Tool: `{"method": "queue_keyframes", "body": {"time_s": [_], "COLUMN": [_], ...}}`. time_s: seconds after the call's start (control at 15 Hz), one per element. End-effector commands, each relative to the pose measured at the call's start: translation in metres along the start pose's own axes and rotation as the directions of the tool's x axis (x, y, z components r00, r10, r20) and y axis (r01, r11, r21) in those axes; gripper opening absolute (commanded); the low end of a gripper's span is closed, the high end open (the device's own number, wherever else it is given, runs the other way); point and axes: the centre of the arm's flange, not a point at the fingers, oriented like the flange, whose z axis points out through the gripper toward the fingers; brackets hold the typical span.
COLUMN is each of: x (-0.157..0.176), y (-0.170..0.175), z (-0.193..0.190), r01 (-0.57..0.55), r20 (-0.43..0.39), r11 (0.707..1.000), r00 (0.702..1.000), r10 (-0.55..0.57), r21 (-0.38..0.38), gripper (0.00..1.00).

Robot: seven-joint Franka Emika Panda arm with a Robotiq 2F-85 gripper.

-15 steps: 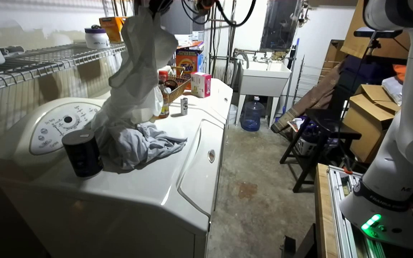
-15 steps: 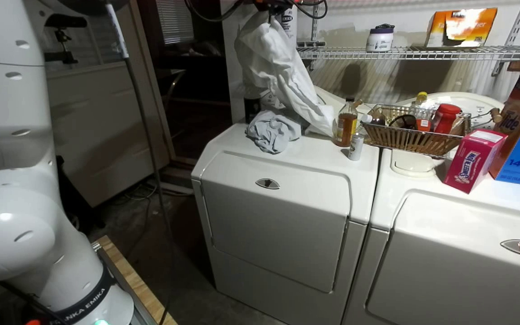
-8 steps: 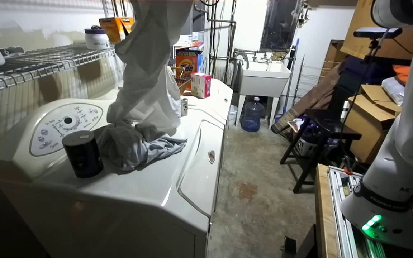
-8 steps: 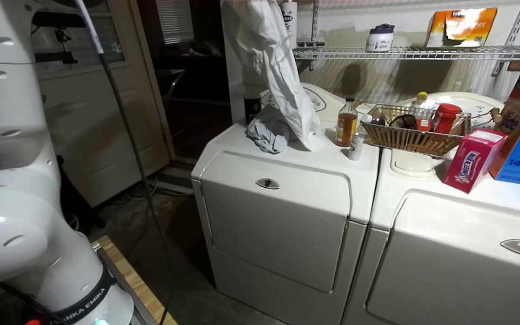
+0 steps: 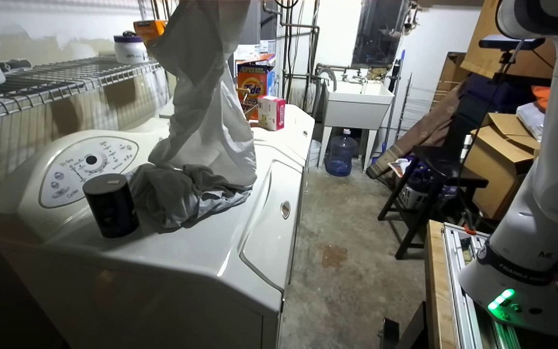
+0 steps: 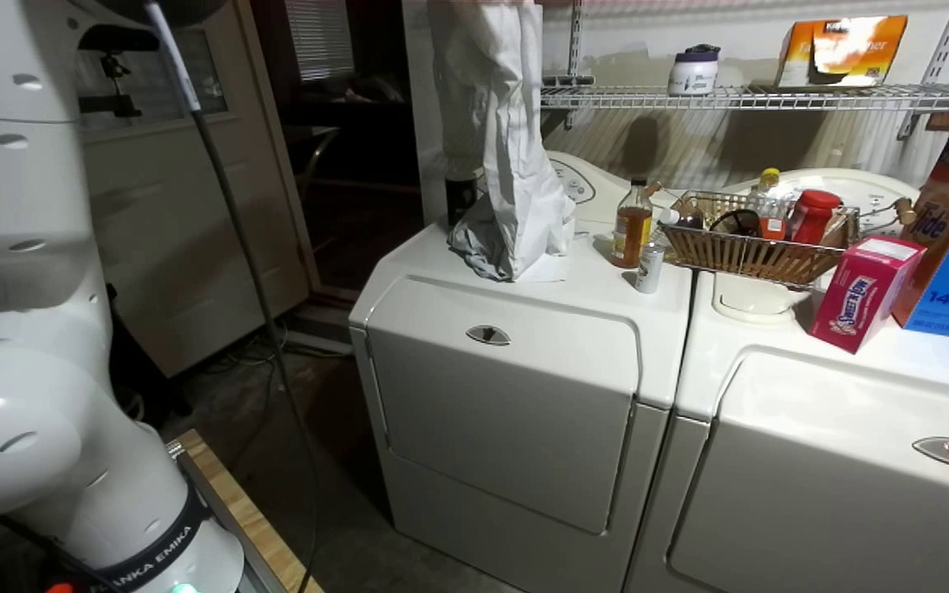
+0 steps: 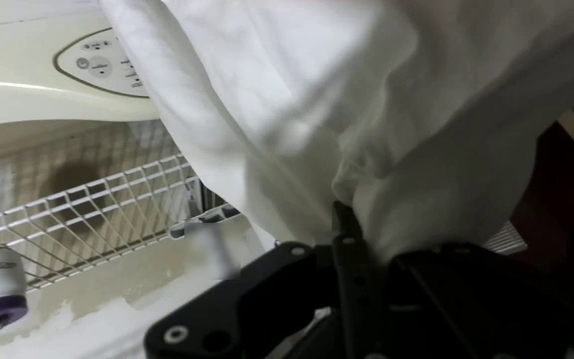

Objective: Pick up the white clothing then place it back down on the washing machine.

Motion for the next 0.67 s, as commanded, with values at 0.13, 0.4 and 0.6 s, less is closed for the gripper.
{"method": "queue_keyframes", "body": {"time_s": [0.13,0.4,0.6], "x": [-0.046,-0.094,-0.129], "y": [0.112,0.177,0.208], "z": [0.078,0.118,0.139], "r01": [-0.088,-0.111,-0.098], "r20": [-0.046,-0.025,0.037], "r11": [0.987,0.958,0.928], "r00": [0.996,0.994,0.992], "r10": [0.083,0.108,0.119], "r21": [-0.133,-0.264,-0.359], "gripper": [0.01,0.01,0.01]}}
